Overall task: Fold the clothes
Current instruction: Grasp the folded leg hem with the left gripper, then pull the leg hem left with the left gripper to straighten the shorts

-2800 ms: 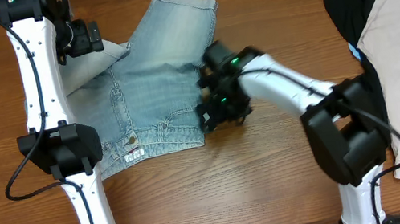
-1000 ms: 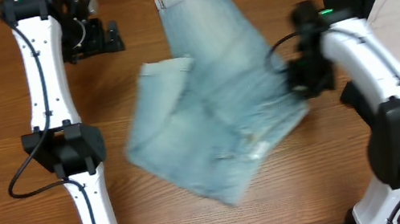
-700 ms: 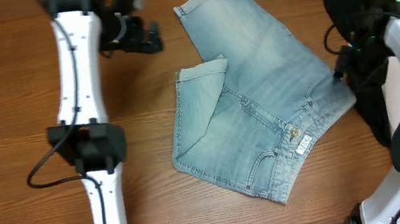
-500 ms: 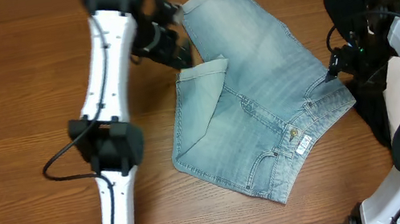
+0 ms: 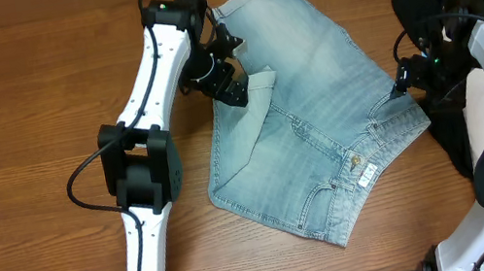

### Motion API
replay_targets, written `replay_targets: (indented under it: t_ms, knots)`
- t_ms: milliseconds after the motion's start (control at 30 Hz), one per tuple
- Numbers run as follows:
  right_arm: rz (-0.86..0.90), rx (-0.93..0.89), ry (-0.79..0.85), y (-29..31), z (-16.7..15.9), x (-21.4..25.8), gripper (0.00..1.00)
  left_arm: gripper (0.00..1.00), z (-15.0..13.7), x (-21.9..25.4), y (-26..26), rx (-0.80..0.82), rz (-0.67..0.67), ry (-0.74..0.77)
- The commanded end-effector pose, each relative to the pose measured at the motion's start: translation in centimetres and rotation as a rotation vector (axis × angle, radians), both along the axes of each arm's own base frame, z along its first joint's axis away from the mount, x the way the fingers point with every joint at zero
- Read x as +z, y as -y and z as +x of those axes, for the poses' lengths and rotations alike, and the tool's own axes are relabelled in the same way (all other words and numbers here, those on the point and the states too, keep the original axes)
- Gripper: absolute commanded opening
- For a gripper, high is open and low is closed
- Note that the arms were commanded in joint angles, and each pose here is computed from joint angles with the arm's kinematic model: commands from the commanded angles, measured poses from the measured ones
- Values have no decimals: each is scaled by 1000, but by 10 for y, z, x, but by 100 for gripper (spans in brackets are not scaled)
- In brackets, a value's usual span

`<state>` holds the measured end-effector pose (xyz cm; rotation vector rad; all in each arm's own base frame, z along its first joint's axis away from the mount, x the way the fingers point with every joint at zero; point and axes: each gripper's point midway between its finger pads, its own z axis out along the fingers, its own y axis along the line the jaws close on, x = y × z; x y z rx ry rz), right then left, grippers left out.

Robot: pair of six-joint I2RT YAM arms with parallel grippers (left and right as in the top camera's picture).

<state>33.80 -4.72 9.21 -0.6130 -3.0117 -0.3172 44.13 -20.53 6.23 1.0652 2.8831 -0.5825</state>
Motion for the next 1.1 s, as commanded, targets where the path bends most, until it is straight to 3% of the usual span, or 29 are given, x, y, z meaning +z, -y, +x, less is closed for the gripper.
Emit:
replay_targets:
  t_ms: [0, 333, 600, 667, 733, 767, 800, 967, 1067]
  knots:
    - [13, 13, 38, -4, 6, 9, 84, 100, 2, 0, -5, -10, 13, 27]
    - [12, 16, 39, -4, 6, 9, 84, 100, 4, -25, -4, 48, 24, 12]
    - [12, 16, 38, -4, 6, 9, 84, 87, 15, -29, -16, 125, 80, 36]
    - [12, 16, 39, -4, 6, 9, 84, 69, 15, -28, -16, 131, 77, 32]
    - [11, 16, 41, -4, 7, 9, 84, 29, 15, -28, -16, 156, 79, 24]
    - [11, 16, 42, -4, 7, 9, 84, 13, 15, -28, -16, 169, 81, 18]
    - [11, 16, 44, -4, 8, 9, 84, 4, 14, -27, -16, 180, 82, 13]
    - [11, 16, 46, -4, 8, 9, 84, 4, 15, 3, -29, 219, 117, 13]
    - [10, 16, 49, -4, 9, 9, 84, 4, 27, 40, -58, 330, 183, 62]
